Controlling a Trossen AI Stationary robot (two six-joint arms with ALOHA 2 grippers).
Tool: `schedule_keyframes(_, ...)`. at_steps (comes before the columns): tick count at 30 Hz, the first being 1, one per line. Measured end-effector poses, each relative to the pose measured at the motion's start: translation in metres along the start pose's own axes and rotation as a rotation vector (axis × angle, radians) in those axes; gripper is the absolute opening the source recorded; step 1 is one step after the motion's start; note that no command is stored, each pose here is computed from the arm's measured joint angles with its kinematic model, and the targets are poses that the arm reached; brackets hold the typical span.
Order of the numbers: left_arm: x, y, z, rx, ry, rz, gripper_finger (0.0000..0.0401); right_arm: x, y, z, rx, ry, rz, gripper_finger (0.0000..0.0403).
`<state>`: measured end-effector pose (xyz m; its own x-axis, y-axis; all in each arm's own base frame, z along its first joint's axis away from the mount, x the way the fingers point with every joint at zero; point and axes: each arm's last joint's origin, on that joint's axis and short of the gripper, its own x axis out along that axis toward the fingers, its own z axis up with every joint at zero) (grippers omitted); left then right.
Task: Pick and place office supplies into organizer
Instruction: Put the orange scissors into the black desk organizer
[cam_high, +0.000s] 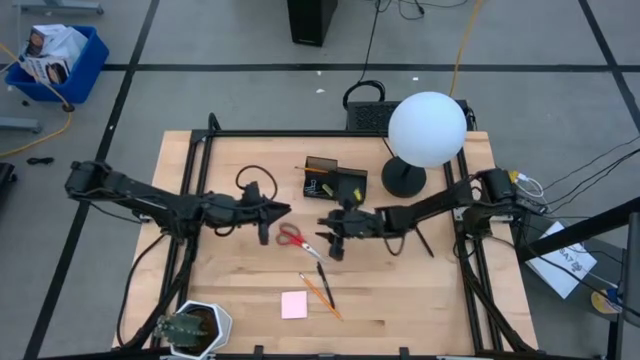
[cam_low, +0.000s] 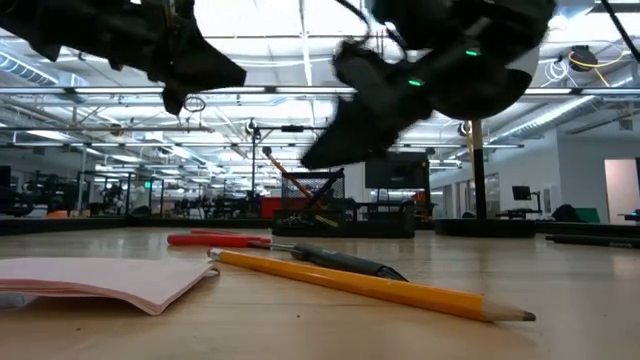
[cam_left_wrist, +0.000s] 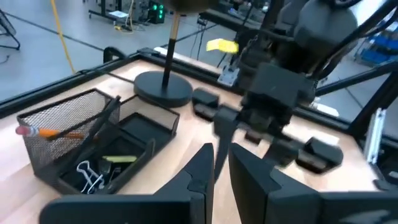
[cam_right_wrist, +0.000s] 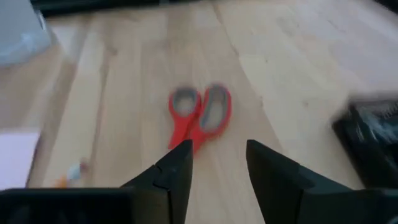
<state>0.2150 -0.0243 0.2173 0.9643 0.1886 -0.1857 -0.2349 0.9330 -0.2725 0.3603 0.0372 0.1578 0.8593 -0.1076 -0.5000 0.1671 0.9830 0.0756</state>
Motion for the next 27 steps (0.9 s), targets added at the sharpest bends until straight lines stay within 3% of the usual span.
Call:
schedule_keyframes(7, -0.009, -0.003, 0.013, -0.089, -0.081, -0.027, 0.0051, 0.039, -0.007, 0.013, -0.043, 0.061, -0.015, 0.0178)
schedule_keyframes(17, -0.038, -0.012, 0.028, -0.017, -0.152, -0.117, 0.0051, 0.087, -0.024, 0.014, 0.007, 0.145, -0.03, 0.0177)
schedule_keyframes(27, -0.051, -0.018, 0.031, 0.003, -0.161, -0.167, 0.0051, 0.108, -0.027, 0.017, 0.001, 0.166, -0.044, 0.0177)
